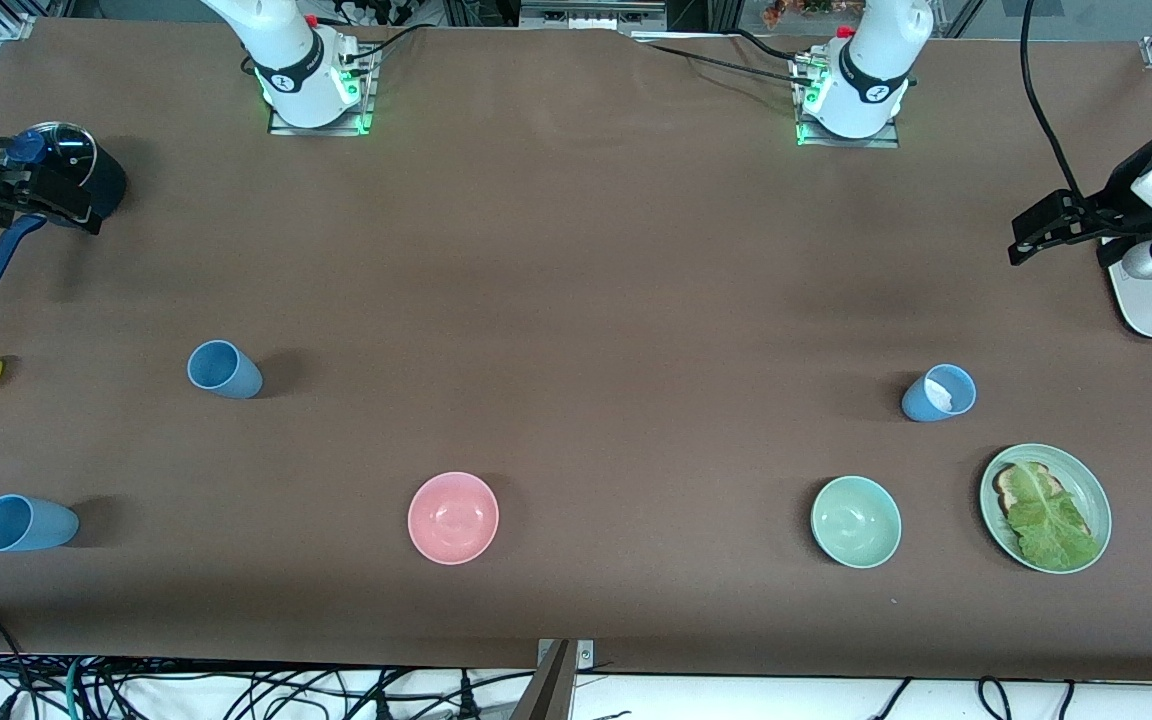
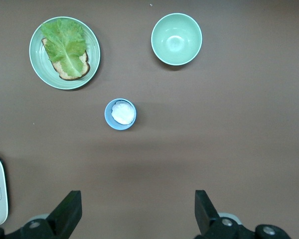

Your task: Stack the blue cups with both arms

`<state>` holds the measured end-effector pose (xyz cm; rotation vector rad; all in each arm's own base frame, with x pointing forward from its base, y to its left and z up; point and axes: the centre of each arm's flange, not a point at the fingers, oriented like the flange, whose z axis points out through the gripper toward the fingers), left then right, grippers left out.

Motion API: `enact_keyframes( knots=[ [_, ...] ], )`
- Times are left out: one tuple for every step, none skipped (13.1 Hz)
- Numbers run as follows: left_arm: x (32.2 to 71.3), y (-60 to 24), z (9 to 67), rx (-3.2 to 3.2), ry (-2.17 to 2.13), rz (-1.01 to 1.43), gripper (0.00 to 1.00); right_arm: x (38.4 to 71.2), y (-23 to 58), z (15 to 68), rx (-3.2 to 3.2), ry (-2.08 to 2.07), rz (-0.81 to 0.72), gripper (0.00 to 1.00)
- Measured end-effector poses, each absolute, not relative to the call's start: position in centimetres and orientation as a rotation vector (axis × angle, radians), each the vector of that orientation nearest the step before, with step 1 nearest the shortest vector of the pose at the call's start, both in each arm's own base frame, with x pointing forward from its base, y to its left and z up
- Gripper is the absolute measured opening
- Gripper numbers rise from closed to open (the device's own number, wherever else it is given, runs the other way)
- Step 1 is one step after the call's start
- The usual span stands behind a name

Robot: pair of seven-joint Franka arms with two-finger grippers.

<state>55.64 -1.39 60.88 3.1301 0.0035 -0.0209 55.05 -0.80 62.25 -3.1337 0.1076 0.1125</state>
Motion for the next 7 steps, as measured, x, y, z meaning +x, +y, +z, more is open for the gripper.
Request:
enact_keyframes(
  knots=[
    [55.64, -1.38, 60.88, 3.130, 0.004, -0.021, 1.00, 55.05, -0.83, 62.25, -3.134, 0.109, 0.113, 1.00],
    [55.64, -1.37, 60.88, 3.130, 0.004, -0.021, 1.00, 55.04, -1.00, 62.26, -3.133, 0.113, 0.113, 1.00],
    [55.64, -1.34, 60.88, 3.130, 0.005, -0.021, 1.00, 55.04, -1.28, 62.34, -3.133, 0.121, 0.110, 1.00],
    [55.64, -1.32, 60.89, 3.130, 0.006, -0.021, 1.00, 55.04, -1.50, 62.44, -3.133, 0.128, 0.107, 1.00],
    [55.64, -1.32, 60.89, 3.130, 0.006, -0.020, 1.00, 55.03, -1.62, 62.51, -3.133, 0.131, 0.105, 1.00],
    [55.64, -1.32, 60.89, 3.130, 0.006, -0.020, 1.00, 55.04, -1.66, 62.55, -3.133, 0.132, 0.103, 1.00],
    [55.64, -1.32, 60.89, 3.130, 0.006, -0.020, 1.00, 55.04, -1.68, 62.61, -3.133, 0.133, 0.101, 1.00]
  ],
)
